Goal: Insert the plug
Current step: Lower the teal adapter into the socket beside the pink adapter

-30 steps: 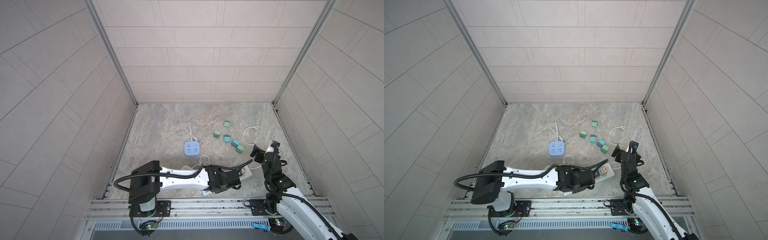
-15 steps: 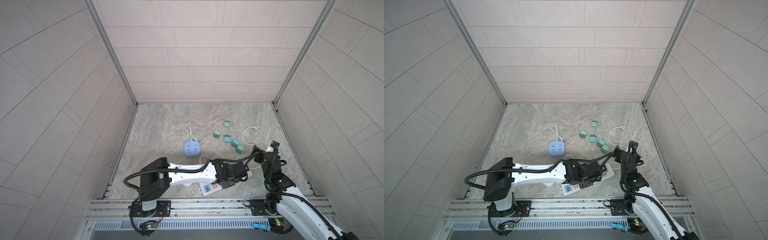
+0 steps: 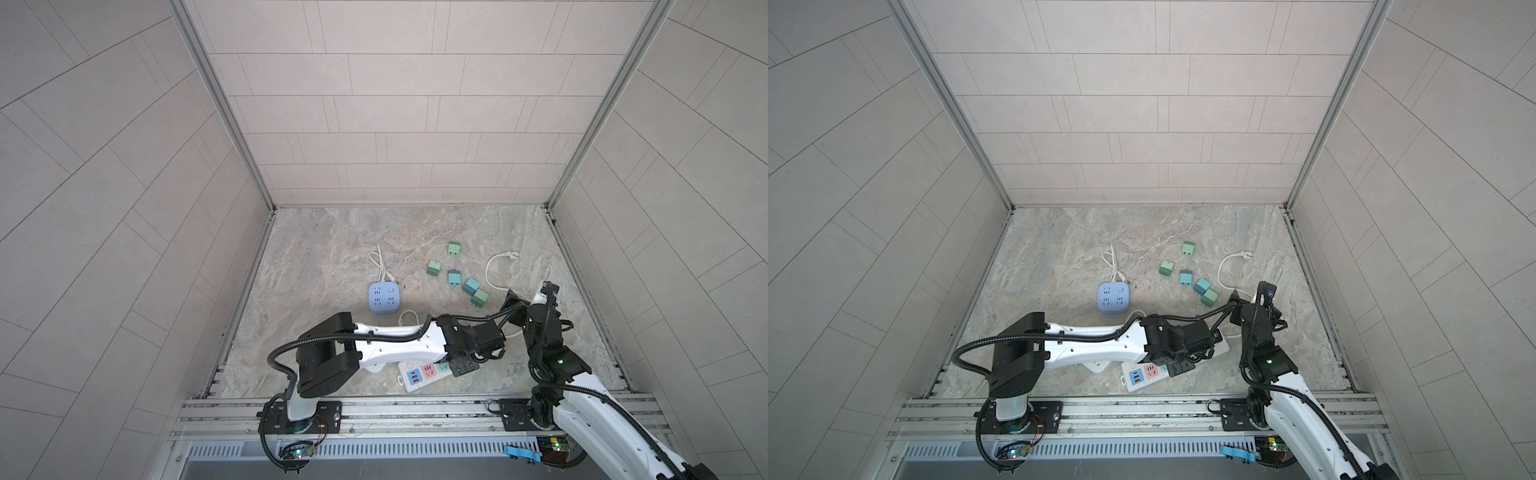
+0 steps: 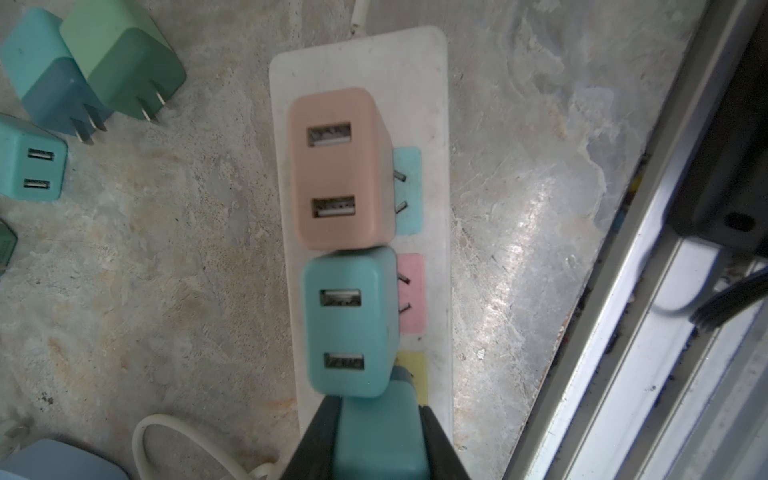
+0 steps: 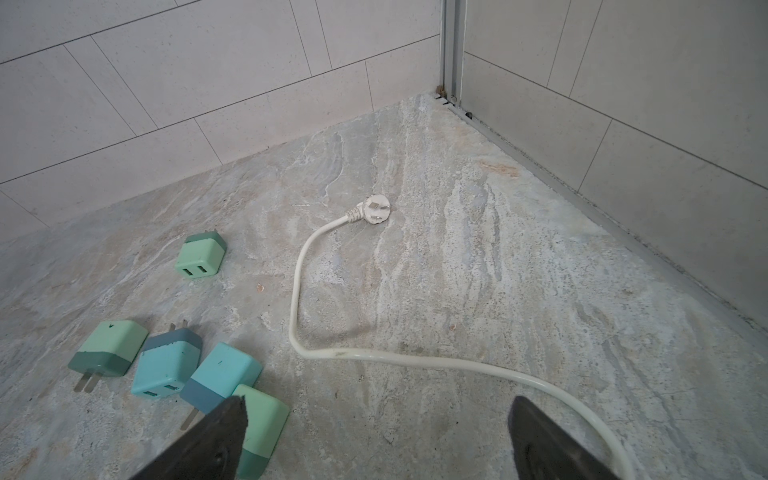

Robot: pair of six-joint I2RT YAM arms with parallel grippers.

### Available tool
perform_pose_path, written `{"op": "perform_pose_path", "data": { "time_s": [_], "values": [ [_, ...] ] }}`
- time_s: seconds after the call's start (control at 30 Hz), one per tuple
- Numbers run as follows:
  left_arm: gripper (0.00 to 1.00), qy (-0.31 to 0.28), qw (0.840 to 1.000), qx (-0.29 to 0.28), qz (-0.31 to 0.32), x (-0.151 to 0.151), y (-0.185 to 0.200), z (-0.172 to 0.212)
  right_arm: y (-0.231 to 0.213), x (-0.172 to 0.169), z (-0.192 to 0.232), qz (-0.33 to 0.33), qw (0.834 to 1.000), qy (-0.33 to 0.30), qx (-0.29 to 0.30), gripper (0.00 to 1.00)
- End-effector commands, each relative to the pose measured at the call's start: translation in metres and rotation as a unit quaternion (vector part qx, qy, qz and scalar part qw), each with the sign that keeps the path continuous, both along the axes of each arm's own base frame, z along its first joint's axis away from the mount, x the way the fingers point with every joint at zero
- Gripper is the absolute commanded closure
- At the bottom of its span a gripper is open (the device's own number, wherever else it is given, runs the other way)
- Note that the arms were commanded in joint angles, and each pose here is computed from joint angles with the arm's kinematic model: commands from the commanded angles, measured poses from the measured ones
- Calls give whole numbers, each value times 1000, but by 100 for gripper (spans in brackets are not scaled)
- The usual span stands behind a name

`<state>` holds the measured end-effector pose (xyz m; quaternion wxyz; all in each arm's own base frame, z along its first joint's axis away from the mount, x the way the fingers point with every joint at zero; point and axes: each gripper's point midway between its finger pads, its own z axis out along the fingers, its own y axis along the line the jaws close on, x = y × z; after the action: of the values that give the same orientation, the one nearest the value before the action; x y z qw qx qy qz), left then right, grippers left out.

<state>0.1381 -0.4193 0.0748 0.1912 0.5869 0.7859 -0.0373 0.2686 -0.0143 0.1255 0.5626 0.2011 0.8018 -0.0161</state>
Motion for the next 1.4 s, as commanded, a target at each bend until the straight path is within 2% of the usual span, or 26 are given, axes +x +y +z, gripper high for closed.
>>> {"op": "perform_pose_path", "data": {
  "time_s": [0.0, 0.33, 0.7, 0.97, 1.37],
  "values": [
    [100, 14, 1000, 11, 4, 1, 1, -7, -4, 2, 12, -14, 1000, -14, 5, 0],
    [100, 34, 999, 12, 33, 16, 13, -20, -4, 2, 12, -14, 1000, -14, 5, 0],
    [100, 90, 995, -1, 40, 22, 17, -35, -4, 2, 12, -14, 1000, -14, 6, 0],
    [100, 94, 994, 4, 52, 29, 20, -40, -4, 1, 12, -16, 1000, -14, 6, 0],
    [100, 107, 993, -5, 40, 16, 17, -51, -5, 1, 13, -16, 1000, -16, 6, 0]
  ]
}}
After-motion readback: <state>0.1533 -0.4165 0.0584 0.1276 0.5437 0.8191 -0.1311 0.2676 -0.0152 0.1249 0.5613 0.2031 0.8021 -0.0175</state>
